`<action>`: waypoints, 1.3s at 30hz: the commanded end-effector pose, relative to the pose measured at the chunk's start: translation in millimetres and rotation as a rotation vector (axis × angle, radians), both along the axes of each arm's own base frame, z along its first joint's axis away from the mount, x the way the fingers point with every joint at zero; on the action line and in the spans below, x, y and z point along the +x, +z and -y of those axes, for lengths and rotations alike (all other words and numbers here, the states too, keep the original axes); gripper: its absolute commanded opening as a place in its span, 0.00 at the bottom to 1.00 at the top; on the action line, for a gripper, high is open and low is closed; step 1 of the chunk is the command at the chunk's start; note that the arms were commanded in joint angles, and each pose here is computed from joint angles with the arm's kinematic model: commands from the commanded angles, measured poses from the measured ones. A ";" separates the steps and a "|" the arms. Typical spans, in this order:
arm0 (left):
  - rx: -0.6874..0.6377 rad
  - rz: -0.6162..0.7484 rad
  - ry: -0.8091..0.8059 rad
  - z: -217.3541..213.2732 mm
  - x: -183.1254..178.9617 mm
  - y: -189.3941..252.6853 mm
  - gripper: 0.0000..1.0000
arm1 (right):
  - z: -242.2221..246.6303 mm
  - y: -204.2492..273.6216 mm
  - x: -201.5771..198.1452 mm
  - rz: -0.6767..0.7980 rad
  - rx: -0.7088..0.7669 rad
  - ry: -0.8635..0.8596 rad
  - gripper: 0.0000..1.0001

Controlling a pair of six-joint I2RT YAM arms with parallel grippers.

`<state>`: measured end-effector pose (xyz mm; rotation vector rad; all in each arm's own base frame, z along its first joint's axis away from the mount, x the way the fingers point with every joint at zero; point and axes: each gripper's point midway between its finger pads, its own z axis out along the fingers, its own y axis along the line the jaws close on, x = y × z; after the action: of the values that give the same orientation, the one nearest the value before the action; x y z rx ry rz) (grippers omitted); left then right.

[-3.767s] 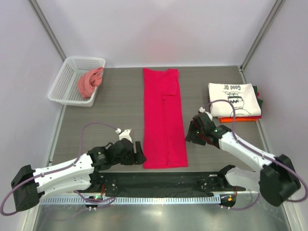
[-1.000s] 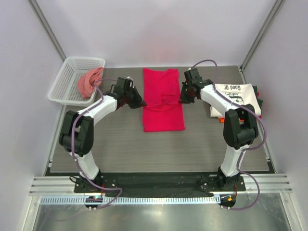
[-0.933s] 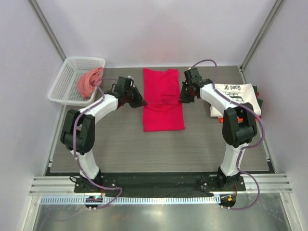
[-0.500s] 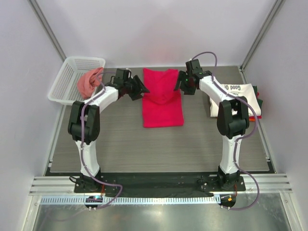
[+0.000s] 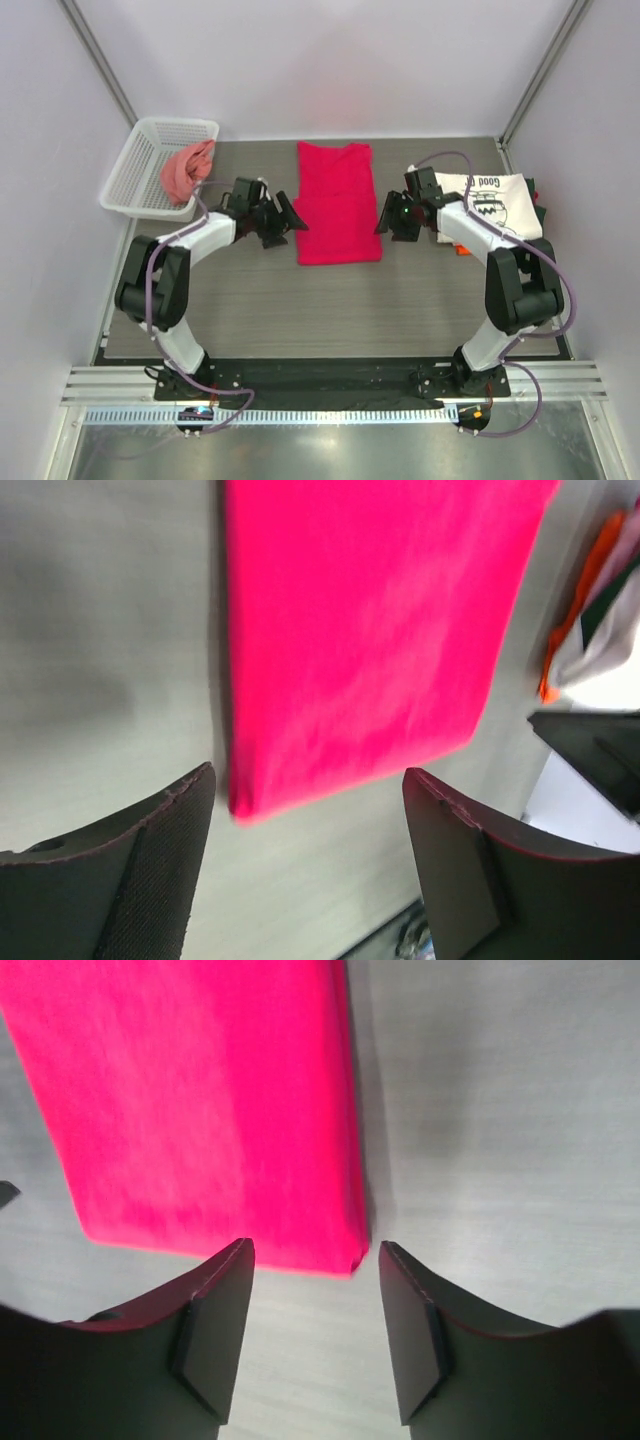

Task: Fold and stack the t-shirts
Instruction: Fold the tshirt

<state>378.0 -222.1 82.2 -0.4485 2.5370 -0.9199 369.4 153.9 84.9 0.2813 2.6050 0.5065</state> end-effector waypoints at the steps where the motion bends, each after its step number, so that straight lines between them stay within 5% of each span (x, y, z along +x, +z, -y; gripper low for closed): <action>1: -0.021 0.073 -0.027 9.0 -19.6 12.4 0.73 | -13.5 -2.3 -11.3 0.028 0.101 0.028 0.57; 15: -0.003 0.041 -0.033 14.9 -19.0 -16.9 0.56 | -24.6 -33.2 -9.8 -0.018 0.138 0.064 0.44; 23: 0.017 0.023 -0.045 18.2 -21.5 -28.8 0.49 | -27.4 -31.4 -14.6 -0.017 0.152 0.080 0.01; 28: 0.020 0.017 -0.050 17.5 -25.1 -32.8 0.38 | -25.1 -26.4 -25.3 -0.005 0.153 0.081 0.01; 36: -0.006 0.050 -0.092 26.8 -29.6 -20.7 0.03 | -24.0 -19.5 -34.3 0.009 0.158 0.086 0.01; 39: -0.007 0.050 -0.093 24.7 -35.3 -19.7 0.00 | -20.8 -16.9 -39.8 0.017 0.154 0.077 0.01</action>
<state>341.6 -241.2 41.4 -0.3666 2.5926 -0.9084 332.6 172.6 52.1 0.2409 2.6226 0.7119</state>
